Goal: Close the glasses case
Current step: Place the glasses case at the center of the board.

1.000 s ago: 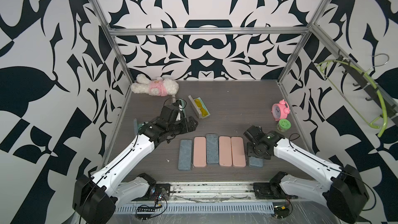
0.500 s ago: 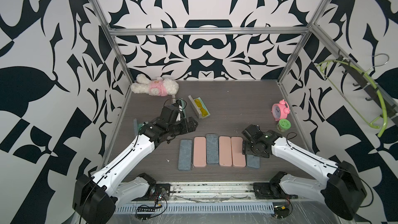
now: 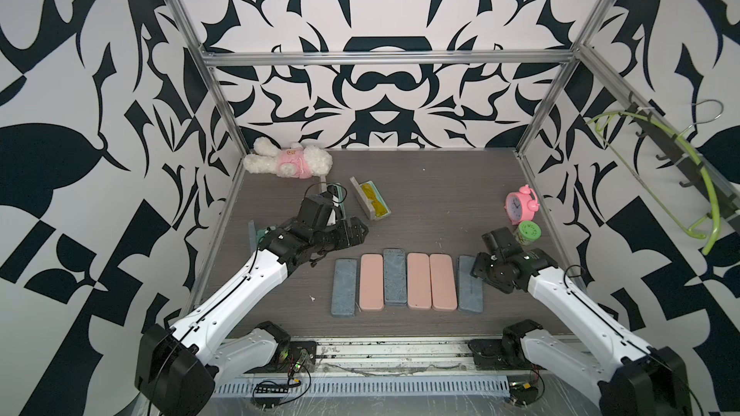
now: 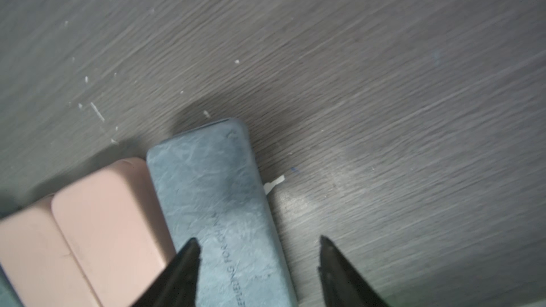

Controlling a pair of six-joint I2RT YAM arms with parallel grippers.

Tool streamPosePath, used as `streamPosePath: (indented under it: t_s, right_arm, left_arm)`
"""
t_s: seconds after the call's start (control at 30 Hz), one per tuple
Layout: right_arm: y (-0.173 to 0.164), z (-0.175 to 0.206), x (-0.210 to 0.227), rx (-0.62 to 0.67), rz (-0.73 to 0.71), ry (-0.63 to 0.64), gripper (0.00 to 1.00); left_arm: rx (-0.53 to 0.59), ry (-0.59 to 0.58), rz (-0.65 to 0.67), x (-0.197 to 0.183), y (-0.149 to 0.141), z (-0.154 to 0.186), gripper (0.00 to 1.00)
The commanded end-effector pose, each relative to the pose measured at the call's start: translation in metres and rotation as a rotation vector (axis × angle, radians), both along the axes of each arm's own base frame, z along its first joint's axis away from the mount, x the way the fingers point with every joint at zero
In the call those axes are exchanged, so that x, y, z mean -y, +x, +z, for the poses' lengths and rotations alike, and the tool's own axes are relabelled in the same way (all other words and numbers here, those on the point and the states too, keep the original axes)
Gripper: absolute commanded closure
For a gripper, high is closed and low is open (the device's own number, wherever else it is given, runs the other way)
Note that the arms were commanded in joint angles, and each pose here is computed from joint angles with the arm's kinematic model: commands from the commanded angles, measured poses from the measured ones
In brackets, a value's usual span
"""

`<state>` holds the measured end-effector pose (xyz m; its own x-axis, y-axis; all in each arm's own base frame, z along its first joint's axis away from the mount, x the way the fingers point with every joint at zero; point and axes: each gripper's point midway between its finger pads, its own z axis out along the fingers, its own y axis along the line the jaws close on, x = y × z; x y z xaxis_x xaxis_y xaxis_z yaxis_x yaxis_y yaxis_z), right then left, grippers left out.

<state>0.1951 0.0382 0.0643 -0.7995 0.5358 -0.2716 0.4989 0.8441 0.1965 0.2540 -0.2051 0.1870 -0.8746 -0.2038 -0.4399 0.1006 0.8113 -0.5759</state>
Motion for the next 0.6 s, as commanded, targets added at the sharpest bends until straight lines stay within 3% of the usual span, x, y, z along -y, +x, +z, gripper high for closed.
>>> streamPosePath:
  t_s: [0.0, 0.27, 0.57]
  right_arm:
    - [0.008, -0.002, -0.011, 0.031, 0.019, 0.114, 0.42]
    - [0.017, -0.013, -0.019, 0.053, 0.05, 0.167, 0.57]
    - [0.01, -0.024, -0.022, 0.041, 0.056, 0.187, 0.63]
  left_arm:
    - [-0.012, -0.004, -0.001, -0.002, -0.004, -0.004, 0.0]
    - [-0.014, -0.002, 0.0, -0.002, -0.003, -0.005, 0.01]
    - [-0.02, 0.007, 0.002, -0.003, -0.003, -0.008, 0.0]
